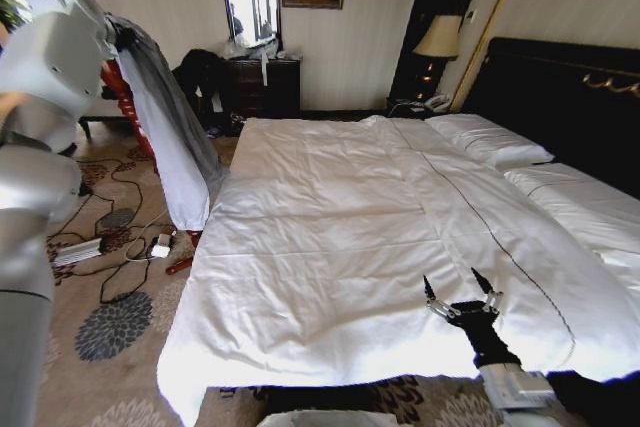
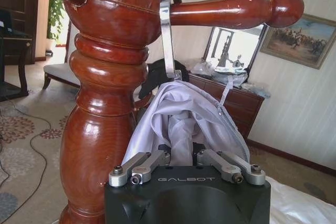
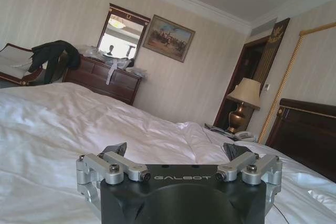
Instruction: Pick up the clothes from the bed and hang them on the clothes hanger.
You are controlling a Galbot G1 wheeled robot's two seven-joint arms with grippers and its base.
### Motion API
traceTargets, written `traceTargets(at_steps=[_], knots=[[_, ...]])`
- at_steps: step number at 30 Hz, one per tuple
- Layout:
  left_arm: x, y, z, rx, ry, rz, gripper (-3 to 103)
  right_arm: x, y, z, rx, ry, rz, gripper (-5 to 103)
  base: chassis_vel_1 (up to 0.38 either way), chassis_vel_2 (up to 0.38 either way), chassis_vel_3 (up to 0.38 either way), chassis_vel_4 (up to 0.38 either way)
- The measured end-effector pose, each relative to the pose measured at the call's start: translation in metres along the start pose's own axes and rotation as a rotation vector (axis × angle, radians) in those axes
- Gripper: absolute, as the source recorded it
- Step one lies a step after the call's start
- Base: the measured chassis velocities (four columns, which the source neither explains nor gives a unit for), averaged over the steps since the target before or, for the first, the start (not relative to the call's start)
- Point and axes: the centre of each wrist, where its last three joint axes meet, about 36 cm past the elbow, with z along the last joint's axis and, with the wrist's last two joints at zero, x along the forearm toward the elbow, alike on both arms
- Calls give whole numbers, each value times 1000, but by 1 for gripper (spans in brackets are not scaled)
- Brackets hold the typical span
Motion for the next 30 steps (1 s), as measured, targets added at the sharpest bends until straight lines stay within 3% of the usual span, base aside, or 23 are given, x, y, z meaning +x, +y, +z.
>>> traceTargets(at_steps=[12,20,24,30], knots=[[-9,4,21,-46,14,-11,15,0,0,0,0,0,0,100,0,0,0,0],[-9,6,25,-40,24,-22,12,0,0,0,0,0,0,100,0,0,0,0],[-5,9,21,-26,27,-23,32,0,0,0,0,0,0,100,0,0,0,0],[4,6,8,-19,0,-11,48,0,0,0,0,0,0,100,0,0,0,0]])
